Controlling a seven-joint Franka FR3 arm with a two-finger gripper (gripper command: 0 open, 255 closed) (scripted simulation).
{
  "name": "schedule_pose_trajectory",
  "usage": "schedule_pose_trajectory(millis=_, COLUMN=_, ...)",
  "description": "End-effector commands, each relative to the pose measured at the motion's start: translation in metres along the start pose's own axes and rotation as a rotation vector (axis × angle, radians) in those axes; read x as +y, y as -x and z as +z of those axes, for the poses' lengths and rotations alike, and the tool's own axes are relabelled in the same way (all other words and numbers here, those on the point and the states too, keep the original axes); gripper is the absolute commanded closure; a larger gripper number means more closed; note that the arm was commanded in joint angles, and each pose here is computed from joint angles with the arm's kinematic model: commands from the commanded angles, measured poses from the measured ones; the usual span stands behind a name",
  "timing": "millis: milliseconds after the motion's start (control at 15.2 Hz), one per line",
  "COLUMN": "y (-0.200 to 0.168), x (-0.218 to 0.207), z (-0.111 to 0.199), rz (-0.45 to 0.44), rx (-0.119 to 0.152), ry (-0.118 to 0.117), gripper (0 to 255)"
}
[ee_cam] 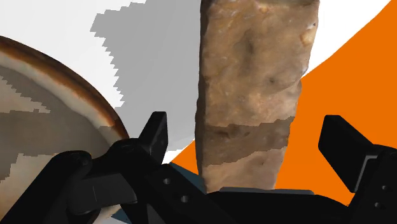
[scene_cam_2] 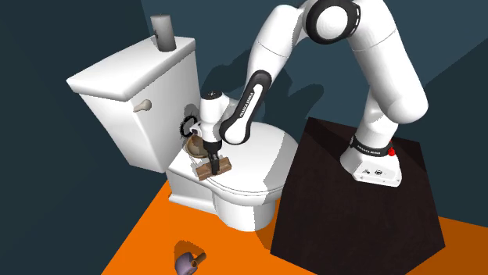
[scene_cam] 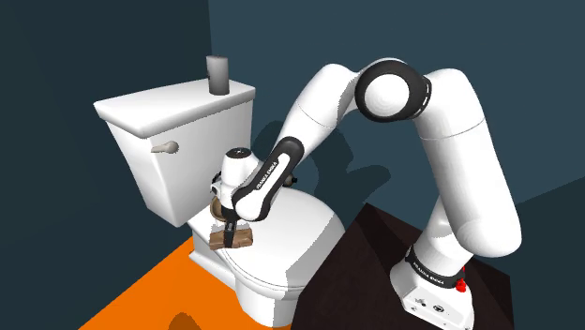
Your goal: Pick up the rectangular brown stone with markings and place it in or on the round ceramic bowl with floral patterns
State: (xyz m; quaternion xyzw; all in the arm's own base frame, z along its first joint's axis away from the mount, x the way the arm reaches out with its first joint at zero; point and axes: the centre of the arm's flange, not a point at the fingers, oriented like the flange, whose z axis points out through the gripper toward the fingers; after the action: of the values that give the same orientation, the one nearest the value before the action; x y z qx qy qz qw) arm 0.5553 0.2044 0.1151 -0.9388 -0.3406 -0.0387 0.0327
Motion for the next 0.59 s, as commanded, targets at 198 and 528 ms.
schedule_pose_trajectory(millis=198, y=-0.0011, x=-0.0004, z=0.0182, rz=0.0, rx=0.0, ry=0.0, gripper=0)
schedule_pose_trajectory(millis=528, y=-0.0011, x=-0.0004, z=0.0182, rz=0.0, rx=0.0, ry=0.0, gripper=0)
